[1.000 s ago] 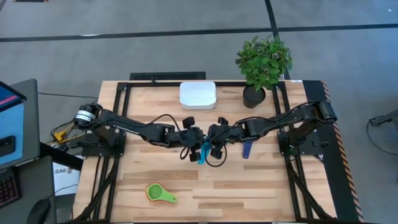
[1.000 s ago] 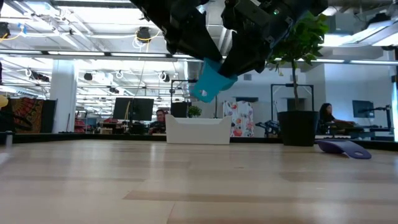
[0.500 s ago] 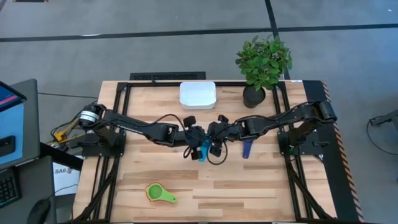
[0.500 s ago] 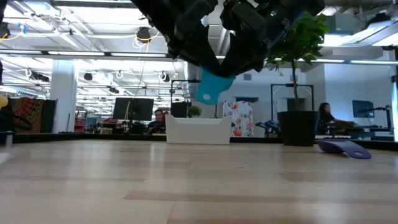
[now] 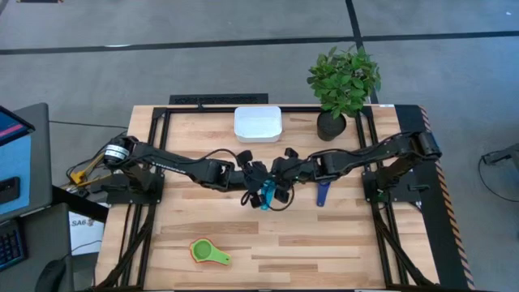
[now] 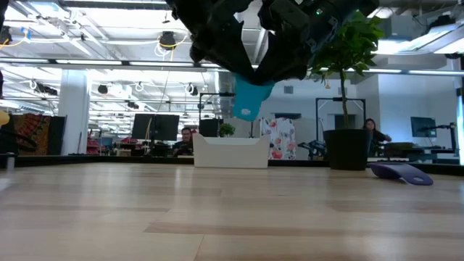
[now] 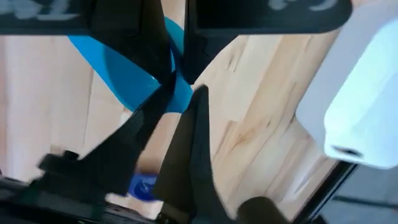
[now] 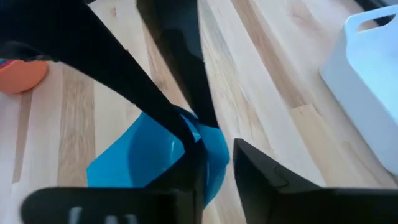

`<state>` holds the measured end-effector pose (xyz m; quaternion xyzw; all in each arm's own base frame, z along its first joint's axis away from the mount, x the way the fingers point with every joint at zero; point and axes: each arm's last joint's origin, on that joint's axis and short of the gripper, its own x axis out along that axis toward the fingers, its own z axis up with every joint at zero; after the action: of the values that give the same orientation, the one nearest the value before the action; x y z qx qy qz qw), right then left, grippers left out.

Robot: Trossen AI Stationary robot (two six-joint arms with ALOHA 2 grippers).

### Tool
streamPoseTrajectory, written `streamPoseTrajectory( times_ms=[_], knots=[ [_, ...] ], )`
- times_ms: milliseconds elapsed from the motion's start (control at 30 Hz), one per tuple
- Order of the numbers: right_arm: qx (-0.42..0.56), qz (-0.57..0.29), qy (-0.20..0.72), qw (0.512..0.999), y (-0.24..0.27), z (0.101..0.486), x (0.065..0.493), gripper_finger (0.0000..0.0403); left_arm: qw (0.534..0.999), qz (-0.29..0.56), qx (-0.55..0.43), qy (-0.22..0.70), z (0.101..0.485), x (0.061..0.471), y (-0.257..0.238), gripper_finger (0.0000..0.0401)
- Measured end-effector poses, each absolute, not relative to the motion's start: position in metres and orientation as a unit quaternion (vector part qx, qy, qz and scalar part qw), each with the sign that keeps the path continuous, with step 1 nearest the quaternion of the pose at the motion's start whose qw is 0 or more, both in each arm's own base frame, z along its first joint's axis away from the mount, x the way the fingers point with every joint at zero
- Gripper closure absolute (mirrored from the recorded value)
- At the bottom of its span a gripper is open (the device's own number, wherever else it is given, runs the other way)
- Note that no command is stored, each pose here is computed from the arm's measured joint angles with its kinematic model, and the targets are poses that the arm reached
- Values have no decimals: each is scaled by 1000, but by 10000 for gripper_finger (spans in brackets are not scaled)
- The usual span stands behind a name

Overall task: Nest measuring cups in basket
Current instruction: Stack the light blue measuring cup into the green measuring cup

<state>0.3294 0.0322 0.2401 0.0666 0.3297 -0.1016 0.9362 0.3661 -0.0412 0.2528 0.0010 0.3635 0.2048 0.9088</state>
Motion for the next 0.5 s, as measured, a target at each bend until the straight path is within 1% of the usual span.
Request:
streamPoseTrajectory(
  times_ms=[100, 233, 333, 433, 500],
  knots=[
    [60, -96, 322, 940, 33, 249, 324, 266, 908, 224, -28, 352, 256, 363, -47, 389],
    [46, -62, 315, 946, 39, 259, 317, 217, 888, 262, -21, 376, 250, 353, -50, 397],
    [36, -47, 313, 948, 44, 260, 317, 183, 884, 287, -42, 367, 253, 350, -51, 401],
    [30, -51, 328, 943, 45, 257, 315, 160, 872, 305, -65, 377, 249, 346, -52, 401],
    [33, -56, 341, 938, 43, 255, 313, 155, 866, 316, -92, 376, 248, 343, -57, 401]
  ],
)
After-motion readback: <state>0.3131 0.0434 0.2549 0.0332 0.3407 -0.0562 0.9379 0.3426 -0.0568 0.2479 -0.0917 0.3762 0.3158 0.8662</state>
